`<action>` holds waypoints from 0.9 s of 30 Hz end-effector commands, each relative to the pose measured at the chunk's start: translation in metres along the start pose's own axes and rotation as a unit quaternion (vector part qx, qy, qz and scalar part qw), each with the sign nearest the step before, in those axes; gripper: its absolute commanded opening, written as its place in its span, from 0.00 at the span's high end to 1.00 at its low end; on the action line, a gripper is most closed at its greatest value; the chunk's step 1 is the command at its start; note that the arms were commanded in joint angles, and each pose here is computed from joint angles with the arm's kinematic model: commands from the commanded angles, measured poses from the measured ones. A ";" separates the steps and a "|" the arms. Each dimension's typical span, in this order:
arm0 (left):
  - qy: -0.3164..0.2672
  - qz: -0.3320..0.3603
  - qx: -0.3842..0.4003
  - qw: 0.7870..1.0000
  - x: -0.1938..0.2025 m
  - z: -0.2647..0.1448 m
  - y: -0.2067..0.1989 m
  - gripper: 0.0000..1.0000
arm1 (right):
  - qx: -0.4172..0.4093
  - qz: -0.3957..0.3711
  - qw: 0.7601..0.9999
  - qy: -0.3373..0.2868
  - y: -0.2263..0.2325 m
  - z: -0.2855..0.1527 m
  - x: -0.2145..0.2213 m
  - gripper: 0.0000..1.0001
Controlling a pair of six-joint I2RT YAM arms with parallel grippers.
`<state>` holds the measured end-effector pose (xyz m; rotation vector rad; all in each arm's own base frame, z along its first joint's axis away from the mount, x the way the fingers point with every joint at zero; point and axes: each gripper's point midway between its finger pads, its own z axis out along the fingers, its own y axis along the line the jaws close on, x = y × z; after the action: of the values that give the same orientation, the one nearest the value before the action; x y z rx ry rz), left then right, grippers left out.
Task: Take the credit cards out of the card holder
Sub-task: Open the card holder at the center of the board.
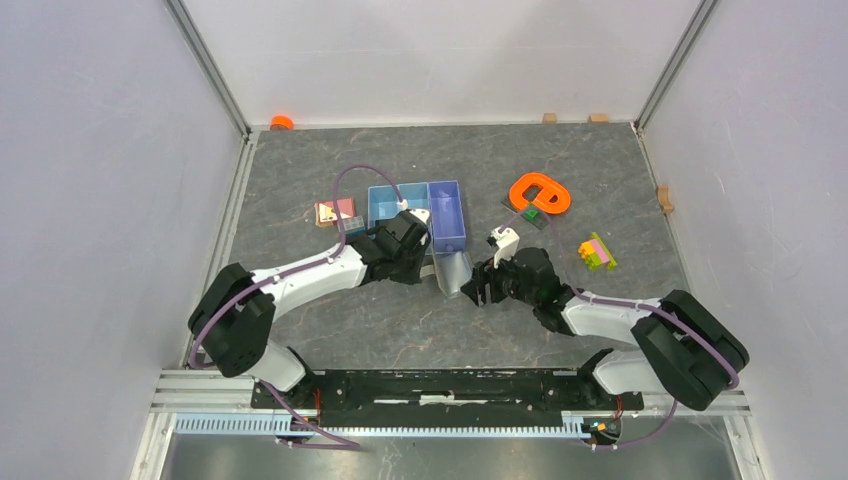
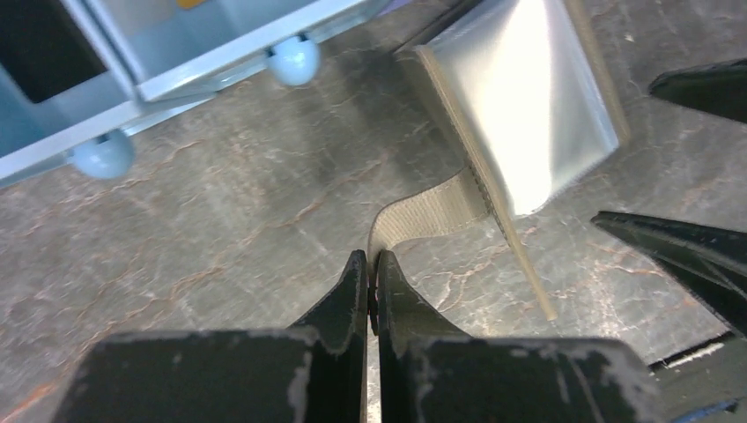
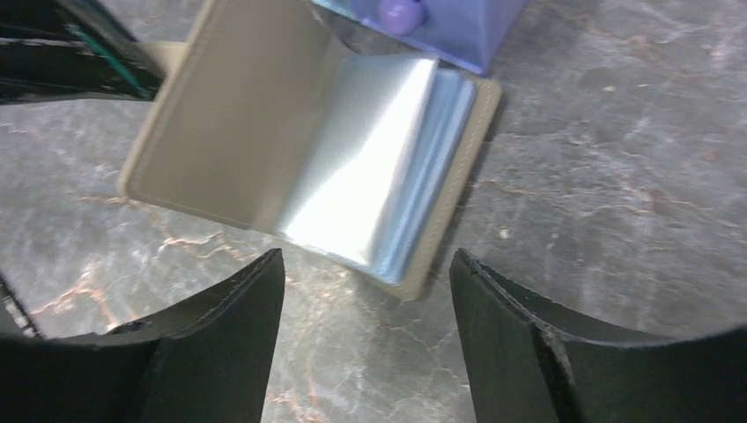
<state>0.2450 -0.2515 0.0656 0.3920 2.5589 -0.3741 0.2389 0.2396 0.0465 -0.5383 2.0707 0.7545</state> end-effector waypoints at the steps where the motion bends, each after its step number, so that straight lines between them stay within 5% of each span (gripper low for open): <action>1: -0.031 0.016 -0.075 0.997 -0.020 -0.014 0.024 0.98 | 0.078 0.010 0.997 -0.016 -0.025 0.004 -0.019 0.23; 9: 0.015 0.038 -0.116 0.992 -0.005 -0.005 0.035 0.98 | 0.003 0.072 0.997 0.025 -0.007 0.025 -0.004 0.24; 18: 0.064 0.071 -0.151 0.984 0.011 0.009 0.038 0.98 | -0.085 0.142 0.986 0.026 0.013 0.025 0.000 0.40; 23: 0.078 0.080 -0.128 0.985 0.017 0.016 0.024 0.98 | -0.101 0.149 0.984 0.010 0.017 0.021 -0.006 0.60; 27: 0.074 0.081 -0.109 0.988 0.017 0.015 0.016 0.98 | -0.124 0.161 0.979 -0.009 0.024 0.013 -0.014 0.61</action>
<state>0.2425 -0.2137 0.0317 0.4867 2.6892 0.1095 0.2464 0.2539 0.0312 -0.3038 2.1945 1.0604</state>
